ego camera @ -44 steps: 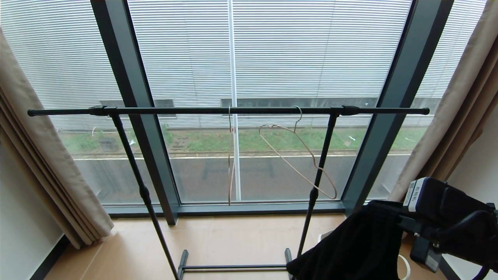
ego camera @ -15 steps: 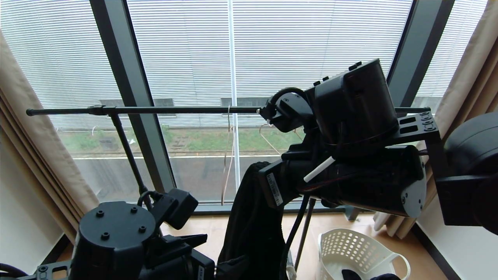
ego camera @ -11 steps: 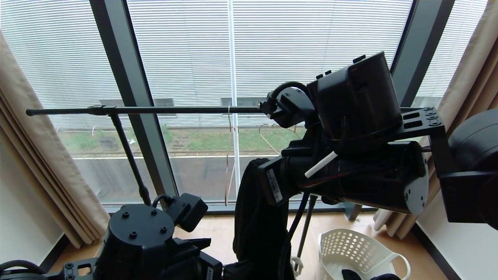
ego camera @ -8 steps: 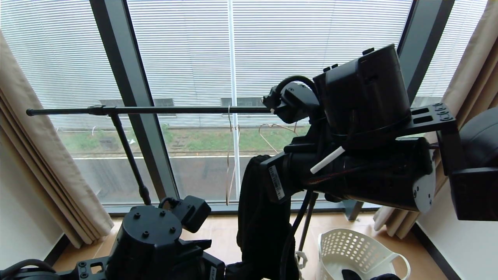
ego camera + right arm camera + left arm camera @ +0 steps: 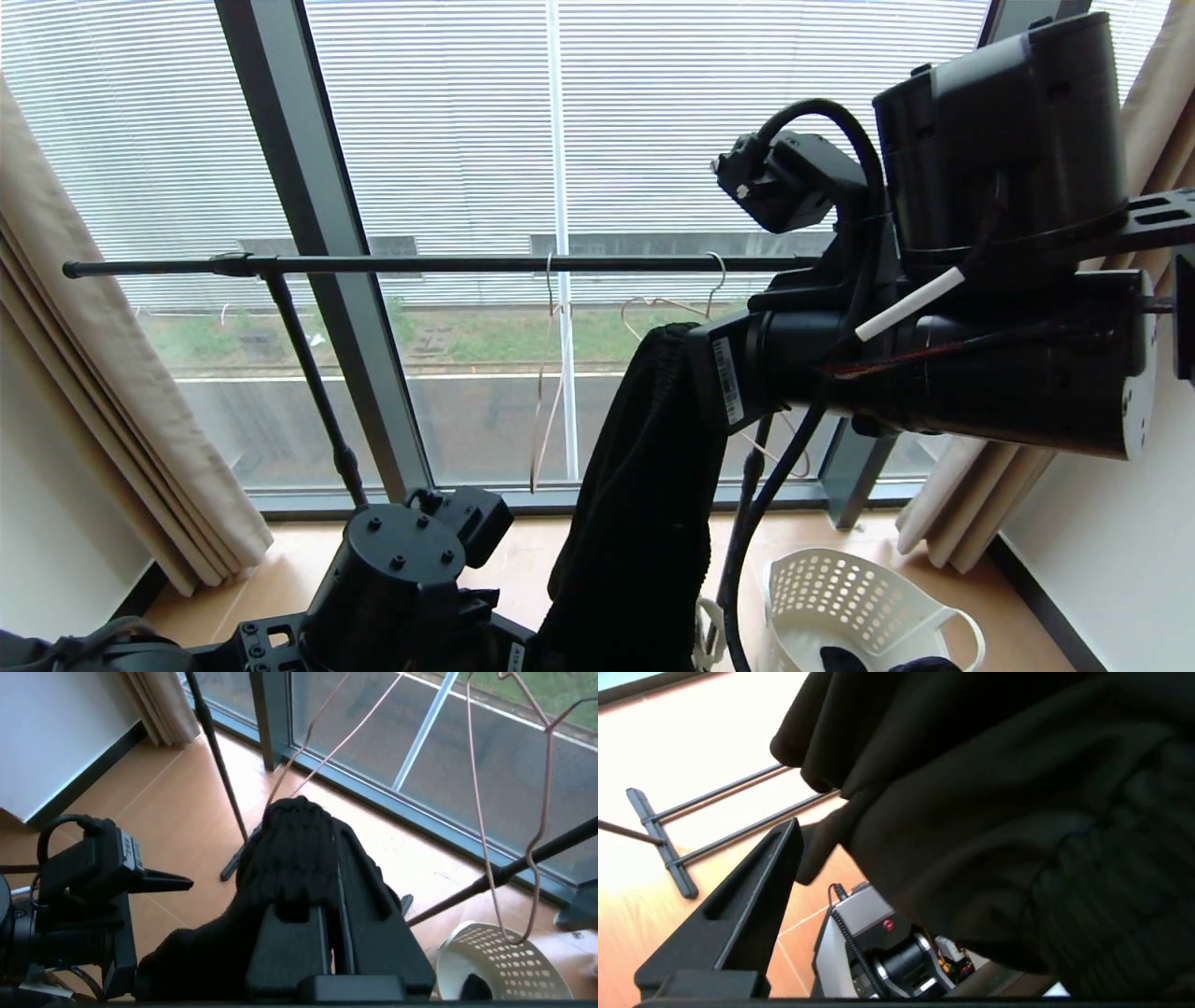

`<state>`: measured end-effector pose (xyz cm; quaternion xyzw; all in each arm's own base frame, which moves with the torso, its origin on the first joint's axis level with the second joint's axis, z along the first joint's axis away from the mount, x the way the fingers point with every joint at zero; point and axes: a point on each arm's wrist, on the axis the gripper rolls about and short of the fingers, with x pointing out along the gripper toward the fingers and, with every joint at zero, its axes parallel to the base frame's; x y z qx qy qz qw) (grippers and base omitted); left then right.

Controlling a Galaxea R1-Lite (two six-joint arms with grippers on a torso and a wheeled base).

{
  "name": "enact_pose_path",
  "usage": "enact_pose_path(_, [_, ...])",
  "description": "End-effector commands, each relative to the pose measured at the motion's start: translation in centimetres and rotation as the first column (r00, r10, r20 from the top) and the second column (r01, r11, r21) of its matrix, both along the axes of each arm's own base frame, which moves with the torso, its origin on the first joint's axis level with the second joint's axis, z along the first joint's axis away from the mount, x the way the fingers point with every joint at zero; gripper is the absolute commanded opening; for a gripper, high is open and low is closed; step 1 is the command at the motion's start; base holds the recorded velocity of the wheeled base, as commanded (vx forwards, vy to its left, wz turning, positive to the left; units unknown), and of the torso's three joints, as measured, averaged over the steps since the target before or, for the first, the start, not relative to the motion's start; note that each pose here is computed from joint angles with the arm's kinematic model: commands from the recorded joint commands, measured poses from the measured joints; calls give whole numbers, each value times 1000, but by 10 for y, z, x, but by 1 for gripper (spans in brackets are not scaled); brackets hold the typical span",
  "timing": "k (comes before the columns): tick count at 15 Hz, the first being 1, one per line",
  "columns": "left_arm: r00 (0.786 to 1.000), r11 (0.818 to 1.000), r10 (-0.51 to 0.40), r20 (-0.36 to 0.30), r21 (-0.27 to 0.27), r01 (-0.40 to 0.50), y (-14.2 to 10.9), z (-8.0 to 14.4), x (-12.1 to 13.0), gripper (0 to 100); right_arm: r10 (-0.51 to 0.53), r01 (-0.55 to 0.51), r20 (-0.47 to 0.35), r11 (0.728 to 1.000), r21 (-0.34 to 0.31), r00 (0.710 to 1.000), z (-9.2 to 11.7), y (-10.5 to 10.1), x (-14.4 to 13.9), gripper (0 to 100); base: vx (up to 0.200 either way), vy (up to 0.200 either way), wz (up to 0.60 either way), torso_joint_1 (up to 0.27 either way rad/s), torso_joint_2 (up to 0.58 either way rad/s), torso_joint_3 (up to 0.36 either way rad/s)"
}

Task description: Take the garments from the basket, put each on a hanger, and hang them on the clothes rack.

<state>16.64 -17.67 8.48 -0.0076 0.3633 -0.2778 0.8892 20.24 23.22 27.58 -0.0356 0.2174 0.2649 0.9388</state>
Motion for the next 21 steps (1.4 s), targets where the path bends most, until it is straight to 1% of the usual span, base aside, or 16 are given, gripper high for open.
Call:
enact_pose_path(1, [1000,1000,-9,-1,8,9,0,-1,-4,100,-37,36,23,999,23,999,10,-13,3,0,0,0,0,0,0,0])
enact_pose_path(4, [1000,1000,-14,15,8,14,2,2,-5,100,-86,85,27,996,27,996,11,-25,11,0,0,0,0,0,0,0])
enact_pose_path(6, [1000,1000,-7,24,6,7,3,4,-6,100,-112,112,21,994,13,994,7,-30,14,0,0,0,0,0,0,0])
enact_pose_path(7, [1000,1000,-6,27,5,6,4,5,-6,0,-119,119,22,993,10,993,7,-31,14,0,0,0,0,0,0,0])
enact_pose_path(8, [999,1000,-2,49,-12,3,6,11,-7,0,-153,153,18,988,-9,988,2,-36,16,0,0,0,0,0,0,0])
enact_pose_path(10, [997,999,3,75,-33,-1,9,19,-8,0,-177,177,7,984,-24,984,-3,-47,14,0,0,0,0,0,0,0])
enact_pose_path(12, [992,1000,6,126,-15,-4,18,26,-5,0,-205,204,-3,978,-49,979,-10,-61,6,0,0,0,0,0,0,0])
enact_pose_path(14, [989,999,36,144,-21,-33,25,30,0,0,-207,204,-28,976,-82,978,-23,-72,-7,0,0,0,0,0,0,0])
enact_pose_path(16, [983,997,73,166,-17,-71,32,33,10,0,-218,211,-54,971,-112,975,-49,-81,-13,0,0,0,0,0,0,0])
enact_pose_path(17, [981,997,80,177,-14,-78,34,35,12,0,-217,210,-54,971,-114,975,-58,-82,-14,0,0,0,0,0,0,0])
enact_pose_path(18, [974,996,91,209,-16,-90,38,42,16,0,-214,209,-42,973,-101,976,-69,-83,-15,0,0,0,0,0,0,0])
enact_pose_path(19, [969,995,96,226,-14,-96,40,45,18,0,-212,208,-32,974,-93,977,-74,-83,-15,0,0,0,0,0,0,0])
enact_pose_path(20, [960,993,113,257,-12,-114,46,51,23,0,-209,206,-27,974,-89,977,-78,-84,-16,0,0,0,0,0,0,0])
enact_pose_path(21, [954,992,122,273,-13,-123,49,55,25,0,-207,204,-24,974,-96,978,-79,-84,-16,0,0,0,0,0,0,0])
